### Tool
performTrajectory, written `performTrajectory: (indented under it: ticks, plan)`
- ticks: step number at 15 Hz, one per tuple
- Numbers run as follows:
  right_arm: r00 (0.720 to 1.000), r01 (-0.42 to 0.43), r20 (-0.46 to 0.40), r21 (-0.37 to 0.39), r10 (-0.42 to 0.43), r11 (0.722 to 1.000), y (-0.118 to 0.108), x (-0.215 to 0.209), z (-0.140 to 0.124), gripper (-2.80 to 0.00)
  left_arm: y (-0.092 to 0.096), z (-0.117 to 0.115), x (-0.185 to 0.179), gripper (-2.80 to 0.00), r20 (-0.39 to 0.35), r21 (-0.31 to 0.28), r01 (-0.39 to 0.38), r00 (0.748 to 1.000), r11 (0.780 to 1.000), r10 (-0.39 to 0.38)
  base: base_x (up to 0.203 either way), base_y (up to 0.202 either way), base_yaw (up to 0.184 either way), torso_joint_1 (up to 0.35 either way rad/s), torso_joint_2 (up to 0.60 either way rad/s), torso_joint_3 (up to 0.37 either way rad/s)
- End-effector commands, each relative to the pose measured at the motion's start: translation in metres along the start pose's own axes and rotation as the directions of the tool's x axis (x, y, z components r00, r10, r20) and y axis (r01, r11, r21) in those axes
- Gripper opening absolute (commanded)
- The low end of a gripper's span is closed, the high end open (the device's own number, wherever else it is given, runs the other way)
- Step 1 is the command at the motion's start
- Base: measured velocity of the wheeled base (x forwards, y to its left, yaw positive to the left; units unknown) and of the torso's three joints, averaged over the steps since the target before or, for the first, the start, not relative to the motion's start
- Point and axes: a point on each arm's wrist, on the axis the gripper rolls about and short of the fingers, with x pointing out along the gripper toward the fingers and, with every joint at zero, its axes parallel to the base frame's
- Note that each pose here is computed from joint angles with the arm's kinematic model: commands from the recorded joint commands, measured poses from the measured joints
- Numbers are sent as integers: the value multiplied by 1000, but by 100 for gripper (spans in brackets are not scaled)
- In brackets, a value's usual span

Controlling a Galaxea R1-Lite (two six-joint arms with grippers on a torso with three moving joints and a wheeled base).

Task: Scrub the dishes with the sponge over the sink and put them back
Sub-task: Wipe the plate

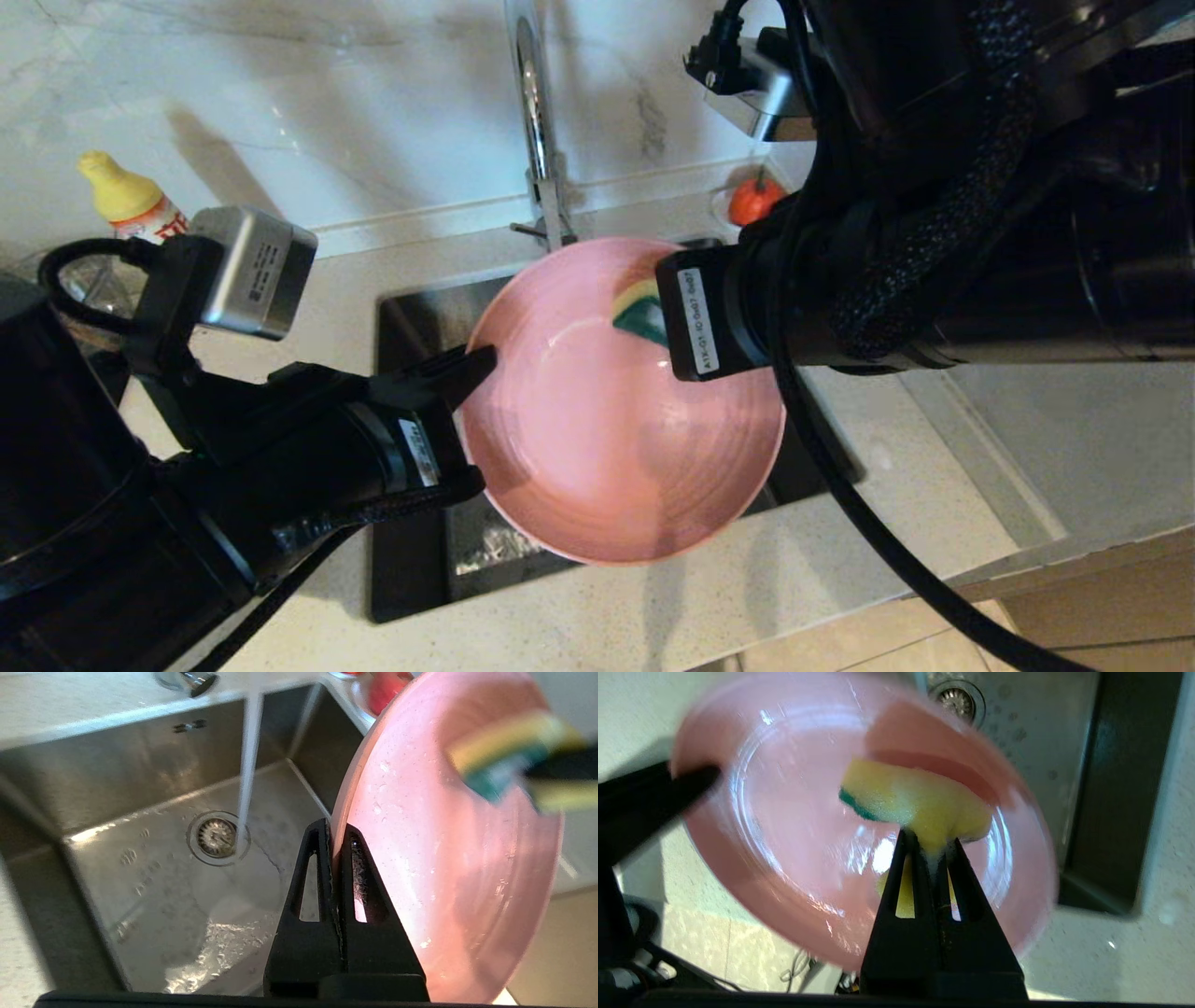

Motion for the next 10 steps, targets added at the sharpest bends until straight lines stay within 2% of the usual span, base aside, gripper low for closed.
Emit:
performTrajectory:
  ticks: [1, 6, 10]
  plan:
    - [1000, -6, -18, -13, 6, 1000, 8, 8, -5, -280, -1, -2, 0, -280, -4, -1, 2, 1000, 1000, -2, 0, 0, 0, 0, 0, 0]
    - [995, -79, -67, -71, 75, 994, 40, 13, -24, -280, -2, 0, 2, -280, 3, -7, 3, 1000, 1000, -3, 0, 0, 0, 0, 0, 0]
    - [992, -90, -99, -95, 81, 991, 49, 14, -34, -280, -4, 7, 7, -280, 26, -20, -10, 1000, 1000, 10, 0, 0, 0, 0, 0, 0]
